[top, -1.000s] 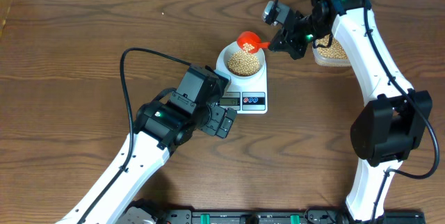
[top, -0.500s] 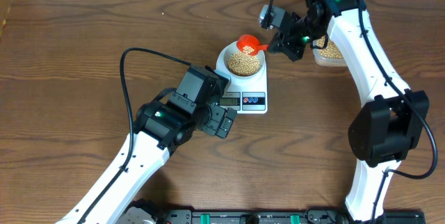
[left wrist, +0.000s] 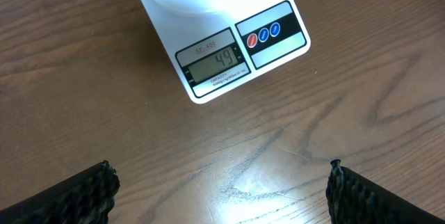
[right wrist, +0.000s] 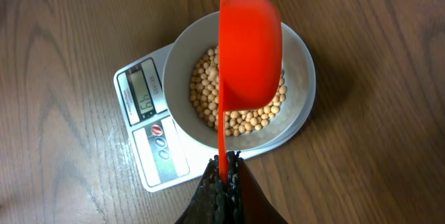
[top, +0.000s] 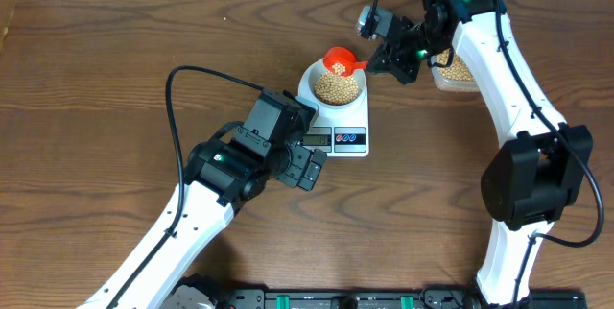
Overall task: Scoop item into bowl and weigh 50g on scale
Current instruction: 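Tilt the scoop to trickle chickpeas into the white bowl, then carry the red scoop right to the chickpea tub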
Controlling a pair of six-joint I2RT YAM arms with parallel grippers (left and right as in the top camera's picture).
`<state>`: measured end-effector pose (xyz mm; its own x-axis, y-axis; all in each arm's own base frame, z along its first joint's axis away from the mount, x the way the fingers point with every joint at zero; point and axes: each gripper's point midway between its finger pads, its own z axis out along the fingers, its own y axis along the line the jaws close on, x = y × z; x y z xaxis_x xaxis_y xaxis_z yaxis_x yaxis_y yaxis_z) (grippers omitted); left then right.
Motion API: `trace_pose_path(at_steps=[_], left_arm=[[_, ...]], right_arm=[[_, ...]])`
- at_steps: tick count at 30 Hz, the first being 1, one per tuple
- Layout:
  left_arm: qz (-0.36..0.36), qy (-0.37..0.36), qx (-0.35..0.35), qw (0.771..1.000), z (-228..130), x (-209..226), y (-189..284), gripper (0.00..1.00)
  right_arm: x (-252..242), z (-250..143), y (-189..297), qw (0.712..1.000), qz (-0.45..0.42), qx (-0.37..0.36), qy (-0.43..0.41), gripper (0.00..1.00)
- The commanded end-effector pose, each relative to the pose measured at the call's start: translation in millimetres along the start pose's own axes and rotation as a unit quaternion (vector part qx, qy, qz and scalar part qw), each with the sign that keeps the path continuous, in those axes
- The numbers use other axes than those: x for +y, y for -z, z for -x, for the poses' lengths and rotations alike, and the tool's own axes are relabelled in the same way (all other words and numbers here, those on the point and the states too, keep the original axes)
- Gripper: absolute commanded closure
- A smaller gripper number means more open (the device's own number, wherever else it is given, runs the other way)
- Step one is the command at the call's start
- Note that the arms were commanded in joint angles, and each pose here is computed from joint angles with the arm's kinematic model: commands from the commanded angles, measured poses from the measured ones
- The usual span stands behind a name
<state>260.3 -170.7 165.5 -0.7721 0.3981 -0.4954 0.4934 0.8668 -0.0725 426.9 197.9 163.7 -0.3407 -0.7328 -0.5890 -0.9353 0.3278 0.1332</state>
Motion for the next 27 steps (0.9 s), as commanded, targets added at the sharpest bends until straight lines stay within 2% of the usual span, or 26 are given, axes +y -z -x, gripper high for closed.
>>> trace_pose_path(at_steps=[1,27], left_arm=[[0.003,0.002,-0.004,1.0,2,2,2,0.02],[0.003,0.002,-0.004,1.0,2,2,2,0.02]], right_arm=[[-1,6,2,1.0,0.006,-0.014,0.006,0.99],[-7,5,13,0.998,0.017,-0.044,-0.031,0.99]])
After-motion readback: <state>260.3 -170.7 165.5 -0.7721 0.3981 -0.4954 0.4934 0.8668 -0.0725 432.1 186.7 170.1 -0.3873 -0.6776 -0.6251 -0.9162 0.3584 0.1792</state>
